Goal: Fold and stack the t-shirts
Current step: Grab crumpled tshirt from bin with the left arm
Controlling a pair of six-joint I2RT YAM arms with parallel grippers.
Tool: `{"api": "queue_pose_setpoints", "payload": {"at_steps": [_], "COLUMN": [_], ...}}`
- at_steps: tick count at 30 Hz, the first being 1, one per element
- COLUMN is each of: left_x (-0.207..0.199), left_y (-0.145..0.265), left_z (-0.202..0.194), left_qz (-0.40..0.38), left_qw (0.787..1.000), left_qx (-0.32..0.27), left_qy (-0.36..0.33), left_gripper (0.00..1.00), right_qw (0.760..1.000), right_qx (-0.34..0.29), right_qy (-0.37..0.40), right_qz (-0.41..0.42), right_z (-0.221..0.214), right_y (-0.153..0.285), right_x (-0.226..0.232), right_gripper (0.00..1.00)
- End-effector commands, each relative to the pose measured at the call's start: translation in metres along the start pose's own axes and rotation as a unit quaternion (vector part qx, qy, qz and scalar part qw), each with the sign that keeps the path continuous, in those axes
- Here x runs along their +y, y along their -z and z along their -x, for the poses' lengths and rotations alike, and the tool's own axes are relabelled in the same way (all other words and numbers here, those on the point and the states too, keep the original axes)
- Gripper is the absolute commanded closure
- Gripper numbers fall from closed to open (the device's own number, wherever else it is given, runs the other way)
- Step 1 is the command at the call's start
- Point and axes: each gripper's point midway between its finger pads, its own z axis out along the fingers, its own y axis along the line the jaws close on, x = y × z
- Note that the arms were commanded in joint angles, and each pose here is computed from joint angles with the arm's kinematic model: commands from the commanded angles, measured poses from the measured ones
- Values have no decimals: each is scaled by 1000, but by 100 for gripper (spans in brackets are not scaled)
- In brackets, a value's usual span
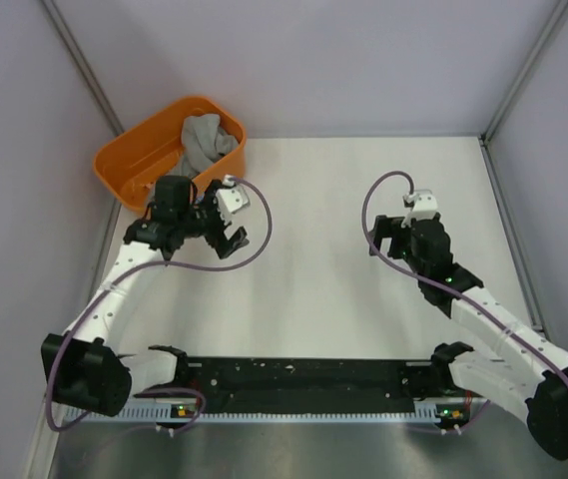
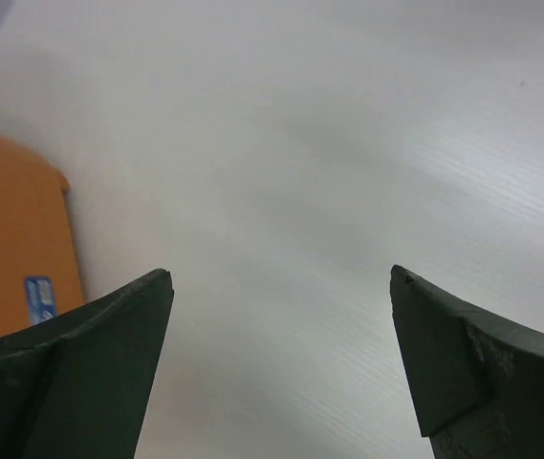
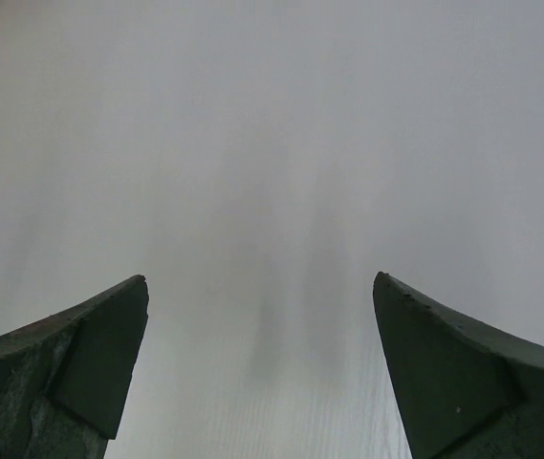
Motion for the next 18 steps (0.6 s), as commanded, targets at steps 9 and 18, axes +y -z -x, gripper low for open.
{"api": "queue_pose_setpoints", "payload": {"at_steps": [9, 18], "left_x": [143, 312], "left_y": [3, -22], "left_z": [116, 67], "left_qz": [145, 386], "left_qw": [986, 896], "left_qx": [17, 76], "left_qy": [83, 207], "left_gripper": [16, 11], "right_qw": [997, 997], "right_qx": [-67, -75], "right_qy": [16, 28], "right_qz": [17, 9], "right_z": [69, 81], "right_y": [3, 5], "right_x": [12, 10], "right_gripper": [1, 1]}}
